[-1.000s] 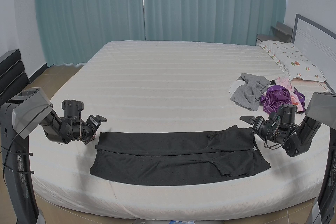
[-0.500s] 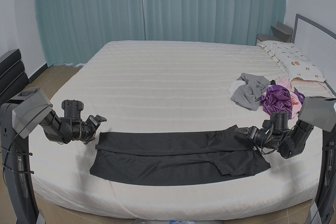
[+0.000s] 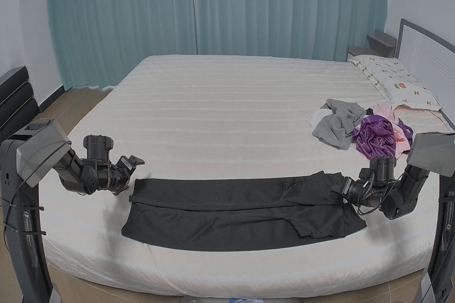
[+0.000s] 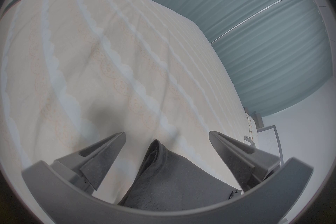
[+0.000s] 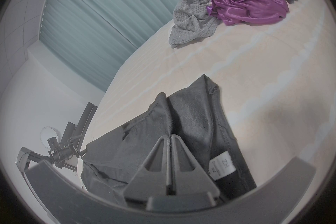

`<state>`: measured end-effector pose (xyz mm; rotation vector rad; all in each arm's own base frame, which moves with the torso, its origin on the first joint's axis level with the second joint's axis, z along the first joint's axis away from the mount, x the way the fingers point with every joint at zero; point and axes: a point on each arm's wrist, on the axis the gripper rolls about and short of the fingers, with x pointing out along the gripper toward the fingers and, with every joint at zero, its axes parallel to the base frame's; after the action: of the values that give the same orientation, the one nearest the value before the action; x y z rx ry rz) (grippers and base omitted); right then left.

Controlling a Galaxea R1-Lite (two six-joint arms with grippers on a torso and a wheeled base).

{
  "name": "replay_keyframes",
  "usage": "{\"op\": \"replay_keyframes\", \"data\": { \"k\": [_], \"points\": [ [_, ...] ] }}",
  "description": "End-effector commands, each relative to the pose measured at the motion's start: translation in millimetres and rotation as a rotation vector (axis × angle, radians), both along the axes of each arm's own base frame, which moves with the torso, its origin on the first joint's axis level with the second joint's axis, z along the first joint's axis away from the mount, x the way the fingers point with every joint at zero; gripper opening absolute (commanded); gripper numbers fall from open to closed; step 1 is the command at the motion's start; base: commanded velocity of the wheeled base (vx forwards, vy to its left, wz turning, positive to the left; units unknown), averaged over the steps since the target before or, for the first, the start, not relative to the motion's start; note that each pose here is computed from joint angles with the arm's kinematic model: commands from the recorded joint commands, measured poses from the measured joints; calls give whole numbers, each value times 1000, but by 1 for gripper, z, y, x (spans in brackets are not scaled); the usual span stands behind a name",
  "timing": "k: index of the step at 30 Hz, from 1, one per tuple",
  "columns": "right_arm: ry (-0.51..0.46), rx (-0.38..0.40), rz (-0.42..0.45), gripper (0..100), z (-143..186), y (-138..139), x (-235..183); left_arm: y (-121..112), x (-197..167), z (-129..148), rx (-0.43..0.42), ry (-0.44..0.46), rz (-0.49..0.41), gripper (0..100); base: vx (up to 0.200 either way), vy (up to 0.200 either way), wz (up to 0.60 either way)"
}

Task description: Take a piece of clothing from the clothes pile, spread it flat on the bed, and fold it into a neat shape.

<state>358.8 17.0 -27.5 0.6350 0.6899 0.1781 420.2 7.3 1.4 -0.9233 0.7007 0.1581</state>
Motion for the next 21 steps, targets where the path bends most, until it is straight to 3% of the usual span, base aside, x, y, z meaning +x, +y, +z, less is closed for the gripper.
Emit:
{"op": "replay_keyframes", "data": {
  "k": [1,20,21],
  "points": [
    [0,-10,1,0,2,-2,-10,0,0,0,0,0,1,100,0,0,0],
    [10,-13,-2,0,-5,-4,-27,0,0,1,-1,0,1,100,0,0,0],
    [9,-12,-2,100,-5,-4,-27,0,0,1,-1,0,1,100,0,0,0]
  ]
}}
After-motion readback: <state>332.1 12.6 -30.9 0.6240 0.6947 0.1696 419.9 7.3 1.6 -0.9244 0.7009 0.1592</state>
